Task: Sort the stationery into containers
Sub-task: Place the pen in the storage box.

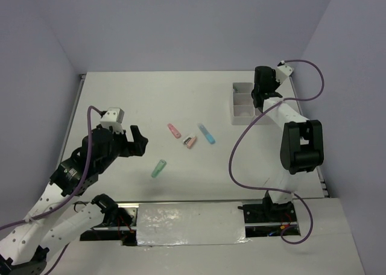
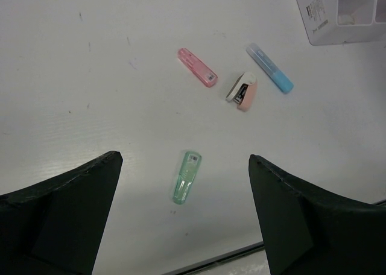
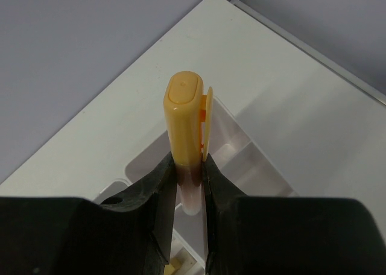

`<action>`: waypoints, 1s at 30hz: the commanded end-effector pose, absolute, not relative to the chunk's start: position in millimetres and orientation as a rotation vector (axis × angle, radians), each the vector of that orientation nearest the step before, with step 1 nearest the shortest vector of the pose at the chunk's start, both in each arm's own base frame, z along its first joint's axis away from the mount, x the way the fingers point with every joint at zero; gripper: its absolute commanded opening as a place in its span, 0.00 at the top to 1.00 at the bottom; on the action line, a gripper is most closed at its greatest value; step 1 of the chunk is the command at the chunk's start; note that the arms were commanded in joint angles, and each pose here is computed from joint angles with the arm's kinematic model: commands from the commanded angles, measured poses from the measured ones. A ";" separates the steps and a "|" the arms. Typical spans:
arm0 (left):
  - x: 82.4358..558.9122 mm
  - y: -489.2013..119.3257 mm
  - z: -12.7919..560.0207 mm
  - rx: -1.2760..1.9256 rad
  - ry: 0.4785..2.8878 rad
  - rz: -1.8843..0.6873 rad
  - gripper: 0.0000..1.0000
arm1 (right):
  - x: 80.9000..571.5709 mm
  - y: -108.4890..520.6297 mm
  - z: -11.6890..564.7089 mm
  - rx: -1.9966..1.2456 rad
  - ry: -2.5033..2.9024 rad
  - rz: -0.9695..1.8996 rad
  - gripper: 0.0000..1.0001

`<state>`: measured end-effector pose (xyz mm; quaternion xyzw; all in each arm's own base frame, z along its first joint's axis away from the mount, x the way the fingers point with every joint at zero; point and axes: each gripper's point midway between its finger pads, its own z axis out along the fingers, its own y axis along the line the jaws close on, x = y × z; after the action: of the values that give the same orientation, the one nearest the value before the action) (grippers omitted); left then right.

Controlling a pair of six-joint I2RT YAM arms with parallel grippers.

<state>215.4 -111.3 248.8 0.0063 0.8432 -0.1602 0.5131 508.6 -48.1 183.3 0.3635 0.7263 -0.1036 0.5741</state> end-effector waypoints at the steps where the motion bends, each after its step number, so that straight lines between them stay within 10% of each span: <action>1: 221.4 -114.1 258.3 0.040 1.989 -0.391 0.01 | 518.6 -50.9 200.9 0.866 1.626 -0.206 0.99; 30: 221.2 -112.4 259.0 0.032 1.984 -0.390 0.01 | 520.0 -43.9 196.8 0.858 1.640 -0.141 0.95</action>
<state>216.8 -110.7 248.3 0.0043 0.8438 -0.1590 0.5125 515.2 -41.1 181.7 0.3587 0.7299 -0.0761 0.5769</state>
